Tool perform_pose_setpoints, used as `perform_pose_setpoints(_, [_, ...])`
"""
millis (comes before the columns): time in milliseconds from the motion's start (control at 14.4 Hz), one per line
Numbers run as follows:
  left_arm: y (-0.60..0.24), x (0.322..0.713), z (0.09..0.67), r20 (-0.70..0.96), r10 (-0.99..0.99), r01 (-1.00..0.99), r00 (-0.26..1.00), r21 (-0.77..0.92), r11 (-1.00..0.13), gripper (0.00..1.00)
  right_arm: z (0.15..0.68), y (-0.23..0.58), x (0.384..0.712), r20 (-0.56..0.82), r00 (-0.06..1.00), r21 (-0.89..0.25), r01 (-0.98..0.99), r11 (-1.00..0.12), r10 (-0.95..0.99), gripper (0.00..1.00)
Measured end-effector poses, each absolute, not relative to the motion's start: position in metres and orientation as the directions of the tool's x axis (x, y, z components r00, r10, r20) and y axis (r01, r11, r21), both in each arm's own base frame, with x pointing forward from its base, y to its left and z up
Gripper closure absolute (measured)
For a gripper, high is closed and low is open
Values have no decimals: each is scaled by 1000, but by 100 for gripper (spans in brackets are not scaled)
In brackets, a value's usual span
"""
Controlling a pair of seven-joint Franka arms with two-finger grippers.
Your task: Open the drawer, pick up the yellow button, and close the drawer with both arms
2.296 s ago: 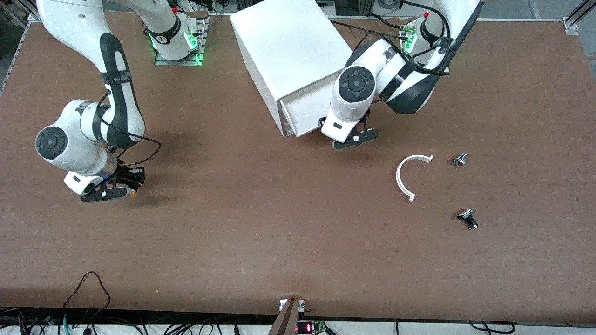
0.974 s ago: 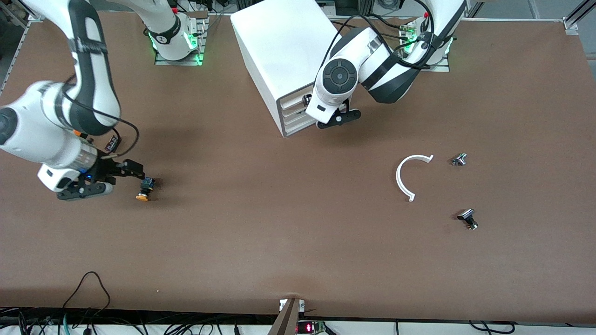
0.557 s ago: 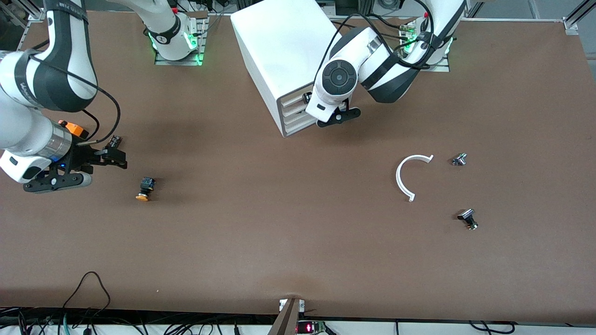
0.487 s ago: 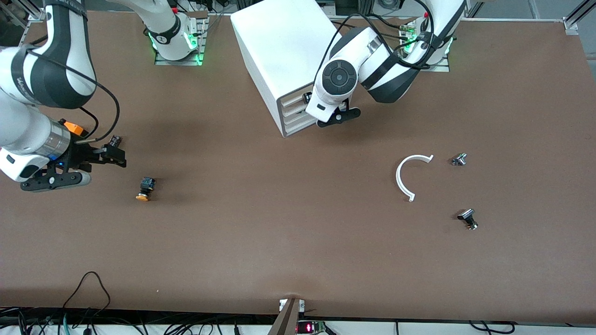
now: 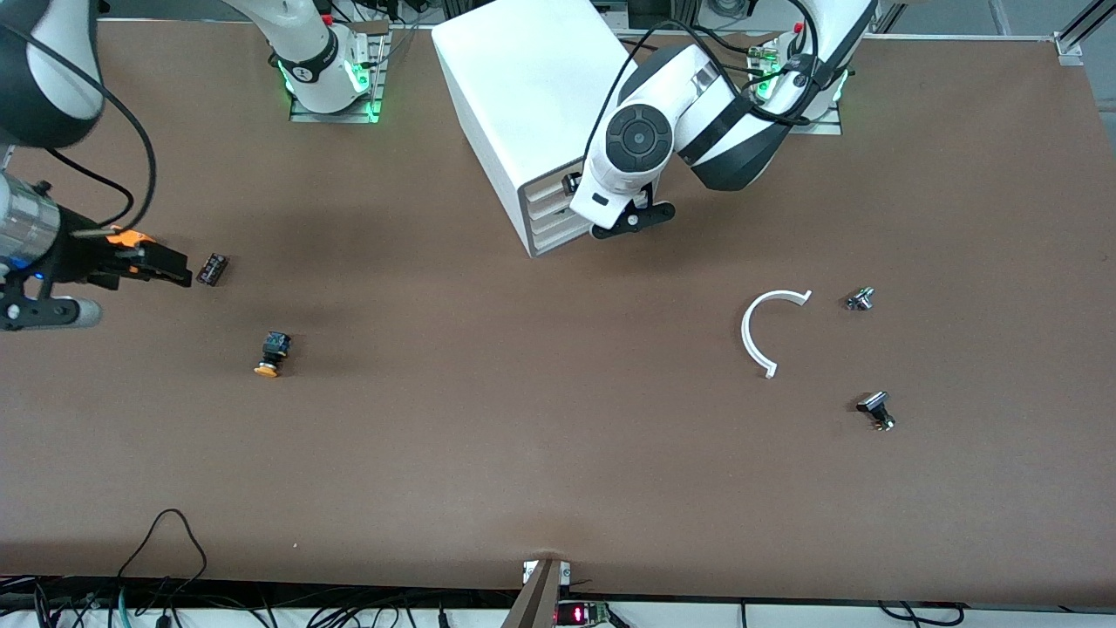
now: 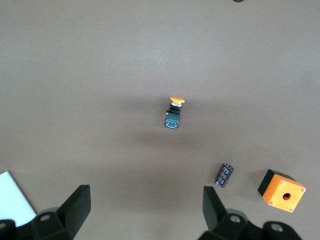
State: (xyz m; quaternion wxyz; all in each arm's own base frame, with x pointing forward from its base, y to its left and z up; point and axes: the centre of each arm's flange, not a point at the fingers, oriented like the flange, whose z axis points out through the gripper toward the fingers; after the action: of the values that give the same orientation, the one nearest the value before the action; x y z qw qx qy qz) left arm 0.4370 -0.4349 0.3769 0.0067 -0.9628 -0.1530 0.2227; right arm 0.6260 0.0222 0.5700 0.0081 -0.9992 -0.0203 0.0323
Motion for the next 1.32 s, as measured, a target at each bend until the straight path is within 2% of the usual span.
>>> perform_pose_setpoints(487, [-429,445,380,-410,303,297,860,-80,-951,2,629,16,588,-20,1000,-28,4,-1000,5,0])
perform_pose_setpoints(696, [-405,486,406,-279,311,304,909,-71,-950,1,634,24,572,-21,1000,-24,5,-1000,5,0])
perform_pose_setpoints(974, [-335,553,442,-215,237,248,947,29,-968,1,631,28,557,-27,1000,-17,10,-1000,10,0])
perform_pose_setpoints(1322, [-235,610,476,-85,-10,-13,996,-28,-1000,1,630,30,548,-22,1000,-13,12,-1000,12,0])
